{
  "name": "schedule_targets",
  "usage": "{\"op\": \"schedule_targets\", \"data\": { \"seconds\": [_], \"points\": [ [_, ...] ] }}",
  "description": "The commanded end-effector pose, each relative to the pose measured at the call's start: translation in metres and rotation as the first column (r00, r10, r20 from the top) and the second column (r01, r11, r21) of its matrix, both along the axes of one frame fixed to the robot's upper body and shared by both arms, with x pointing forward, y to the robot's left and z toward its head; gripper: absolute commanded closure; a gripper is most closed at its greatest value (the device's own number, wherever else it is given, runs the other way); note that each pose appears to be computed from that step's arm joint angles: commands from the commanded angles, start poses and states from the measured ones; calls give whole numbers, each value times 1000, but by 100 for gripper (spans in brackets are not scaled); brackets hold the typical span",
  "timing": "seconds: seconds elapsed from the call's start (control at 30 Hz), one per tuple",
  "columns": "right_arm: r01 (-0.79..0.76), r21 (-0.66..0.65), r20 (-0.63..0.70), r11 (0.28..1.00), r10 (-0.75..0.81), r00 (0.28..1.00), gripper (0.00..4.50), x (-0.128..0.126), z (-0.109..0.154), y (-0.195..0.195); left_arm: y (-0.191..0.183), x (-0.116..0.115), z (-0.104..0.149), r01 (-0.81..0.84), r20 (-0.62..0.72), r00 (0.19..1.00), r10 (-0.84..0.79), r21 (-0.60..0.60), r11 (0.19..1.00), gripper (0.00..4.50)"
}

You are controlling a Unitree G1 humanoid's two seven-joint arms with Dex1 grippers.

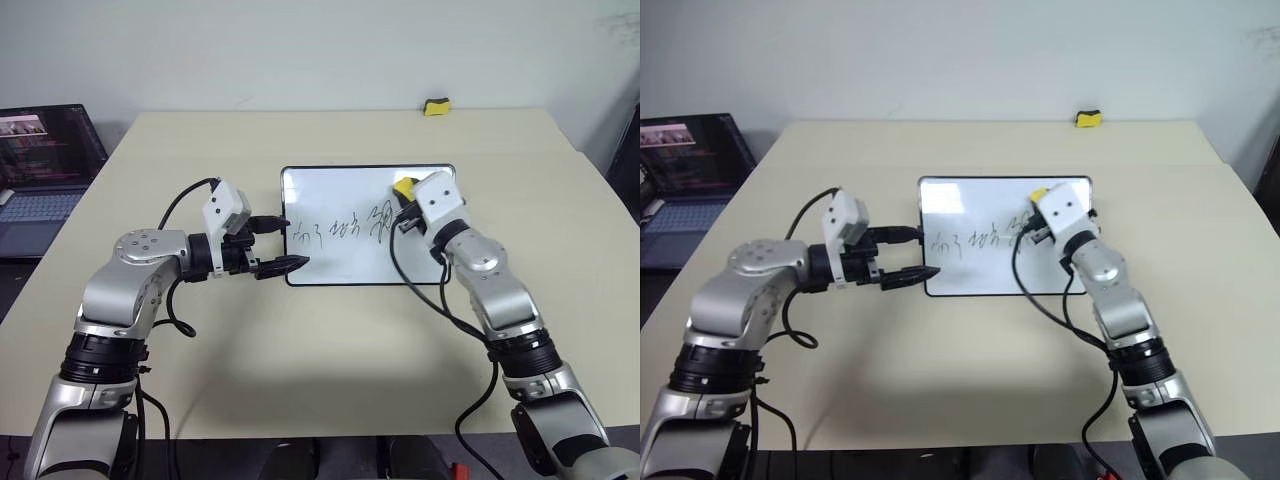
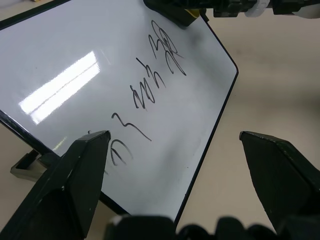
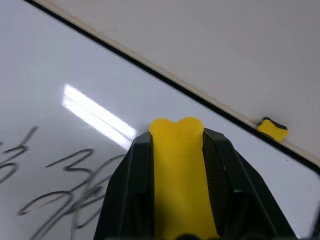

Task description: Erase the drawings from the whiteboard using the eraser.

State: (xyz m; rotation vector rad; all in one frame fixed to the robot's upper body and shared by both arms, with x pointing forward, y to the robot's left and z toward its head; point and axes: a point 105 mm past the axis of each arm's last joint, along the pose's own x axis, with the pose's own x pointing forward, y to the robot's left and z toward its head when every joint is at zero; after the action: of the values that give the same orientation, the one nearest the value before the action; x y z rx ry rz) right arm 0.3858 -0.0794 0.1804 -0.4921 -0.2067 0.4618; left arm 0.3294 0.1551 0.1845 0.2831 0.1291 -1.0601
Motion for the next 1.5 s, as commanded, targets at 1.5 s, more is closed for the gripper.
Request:
{"op": "schedule_targets", "data": {
  "seconds": [1.5],
  "points": [
    [-150, -234, -93, 961, 131, 987, 351, -15, -25, 9, 10, -1, 7, -11, 33, 999, 11, -4, 1000, 0]
  ]
}}
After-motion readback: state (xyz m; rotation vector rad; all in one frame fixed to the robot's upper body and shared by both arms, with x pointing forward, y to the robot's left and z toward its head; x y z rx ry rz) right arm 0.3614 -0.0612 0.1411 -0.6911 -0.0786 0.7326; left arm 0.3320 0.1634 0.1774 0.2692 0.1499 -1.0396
